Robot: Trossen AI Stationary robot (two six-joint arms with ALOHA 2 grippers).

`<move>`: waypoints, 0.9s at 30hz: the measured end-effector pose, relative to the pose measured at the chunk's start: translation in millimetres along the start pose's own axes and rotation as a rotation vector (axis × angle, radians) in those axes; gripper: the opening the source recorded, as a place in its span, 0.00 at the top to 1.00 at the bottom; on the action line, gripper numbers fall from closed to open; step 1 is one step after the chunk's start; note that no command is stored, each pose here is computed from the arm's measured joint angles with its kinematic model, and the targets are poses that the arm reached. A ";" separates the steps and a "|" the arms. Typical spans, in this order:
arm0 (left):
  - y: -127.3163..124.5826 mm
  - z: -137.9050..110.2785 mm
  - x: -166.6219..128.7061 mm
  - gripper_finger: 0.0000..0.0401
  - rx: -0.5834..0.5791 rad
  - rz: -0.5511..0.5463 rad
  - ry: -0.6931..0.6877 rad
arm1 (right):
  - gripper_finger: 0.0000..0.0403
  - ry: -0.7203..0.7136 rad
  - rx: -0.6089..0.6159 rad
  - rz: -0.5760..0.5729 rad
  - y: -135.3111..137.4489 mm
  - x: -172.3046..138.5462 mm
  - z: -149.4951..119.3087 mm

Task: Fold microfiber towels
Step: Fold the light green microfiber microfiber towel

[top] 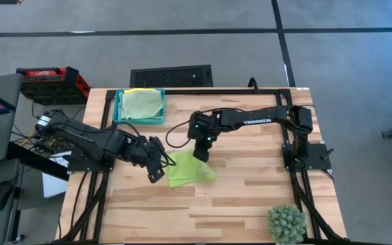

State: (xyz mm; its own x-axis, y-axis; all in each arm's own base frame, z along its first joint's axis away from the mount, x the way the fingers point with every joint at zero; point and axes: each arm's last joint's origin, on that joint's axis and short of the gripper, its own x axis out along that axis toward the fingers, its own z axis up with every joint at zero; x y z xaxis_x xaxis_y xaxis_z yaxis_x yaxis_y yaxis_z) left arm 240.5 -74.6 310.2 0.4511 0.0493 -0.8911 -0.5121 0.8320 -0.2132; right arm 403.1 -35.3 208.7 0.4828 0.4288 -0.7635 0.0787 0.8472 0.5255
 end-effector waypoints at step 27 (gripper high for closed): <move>4.3 -1.9 -6.8 0.56 0.004 0.002 0.001 | 0.99 -0.245 0.051 0.153 17.4 32.2 27.7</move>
State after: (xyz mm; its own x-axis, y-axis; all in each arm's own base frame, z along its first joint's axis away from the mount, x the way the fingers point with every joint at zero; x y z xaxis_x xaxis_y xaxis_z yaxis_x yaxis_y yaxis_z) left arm 233.9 -72.4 314.5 0.4493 0.0499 -0.8920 -0.5097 0.8343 -0.2101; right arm 444.2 -15.5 203.7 0.6883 0.4568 -0.5636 0.0295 0.7586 0.6508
